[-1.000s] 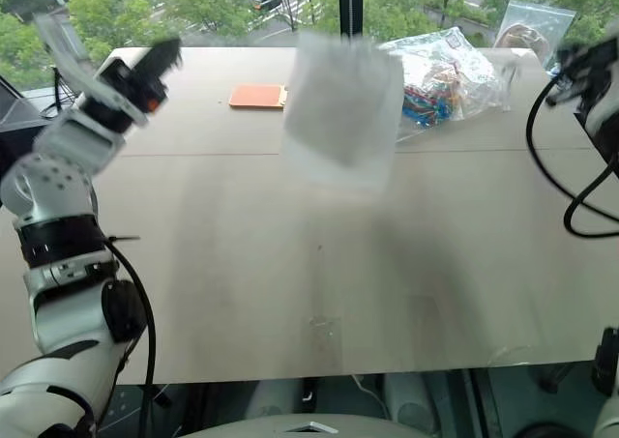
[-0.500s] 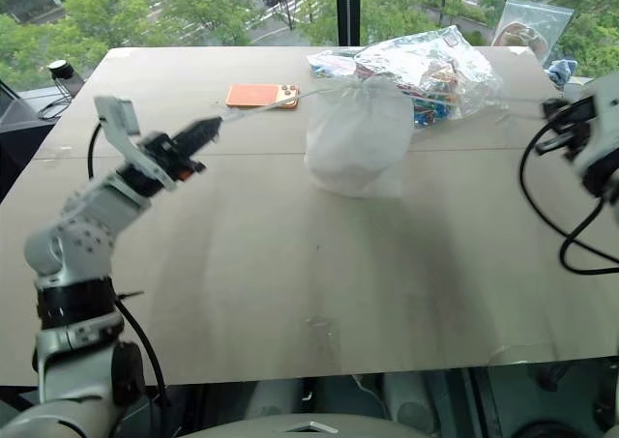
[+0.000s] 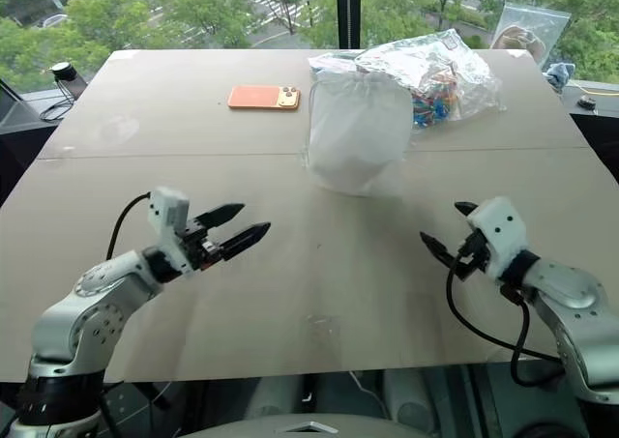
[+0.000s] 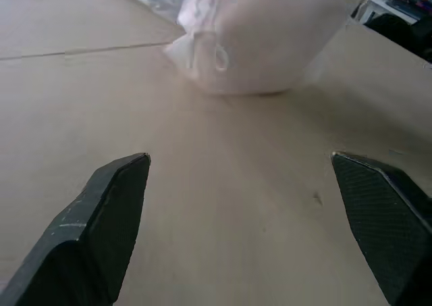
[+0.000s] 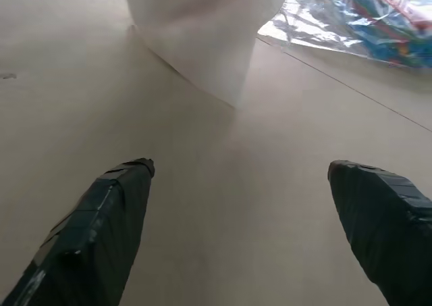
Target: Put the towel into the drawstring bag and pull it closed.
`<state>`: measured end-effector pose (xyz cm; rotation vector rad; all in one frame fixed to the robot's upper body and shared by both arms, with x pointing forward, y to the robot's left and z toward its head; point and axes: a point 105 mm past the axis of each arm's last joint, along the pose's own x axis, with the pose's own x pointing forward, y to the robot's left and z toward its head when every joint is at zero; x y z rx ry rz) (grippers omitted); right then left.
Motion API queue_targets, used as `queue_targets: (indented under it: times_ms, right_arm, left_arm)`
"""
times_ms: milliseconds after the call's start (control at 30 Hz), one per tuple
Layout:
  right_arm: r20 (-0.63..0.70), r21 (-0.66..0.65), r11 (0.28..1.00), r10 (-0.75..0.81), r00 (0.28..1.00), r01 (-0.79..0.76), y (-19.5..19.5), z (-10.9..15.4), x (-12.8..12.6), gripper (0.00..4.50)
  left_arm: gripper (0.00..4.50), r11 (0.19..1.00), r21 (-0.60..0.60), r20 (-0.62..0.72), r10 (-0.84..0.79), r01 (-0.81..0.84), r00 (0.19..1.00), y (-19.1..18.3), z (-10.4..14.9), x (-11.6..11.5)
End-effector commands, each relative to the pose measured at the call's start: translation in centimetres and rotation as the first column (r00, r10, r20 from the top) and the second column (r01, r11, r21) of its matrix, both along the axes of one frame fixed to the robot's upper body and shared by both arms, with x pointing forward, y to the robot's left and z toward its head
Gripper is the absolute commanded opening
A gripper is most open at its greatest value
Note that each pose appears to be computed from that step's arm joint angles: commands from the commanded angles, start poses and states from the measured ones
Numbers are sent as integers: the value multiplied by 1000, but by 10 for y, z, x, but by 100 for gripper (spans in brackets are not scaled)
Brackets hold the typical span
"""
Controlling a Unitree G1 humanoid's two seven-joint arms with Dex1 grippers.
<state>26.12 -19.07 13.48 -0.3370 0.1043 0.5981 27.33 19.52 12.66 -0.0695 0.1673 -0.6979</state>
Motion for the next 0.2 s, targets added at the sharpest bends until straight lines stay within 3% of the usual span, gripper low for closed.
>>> queue_targets:
  times_ms: [33,200]
  right_arm:
    - [90,21,1000,-19,996,17,-4,17,-11,450]
    - [120,44,996,-82,989,77,-13,15,-18,450]
  left_arm:
    - [445,999,29,87,29,-32,996,10,18,-7]
    - [445,992,2,127,124,-126,984,22,27,-4]
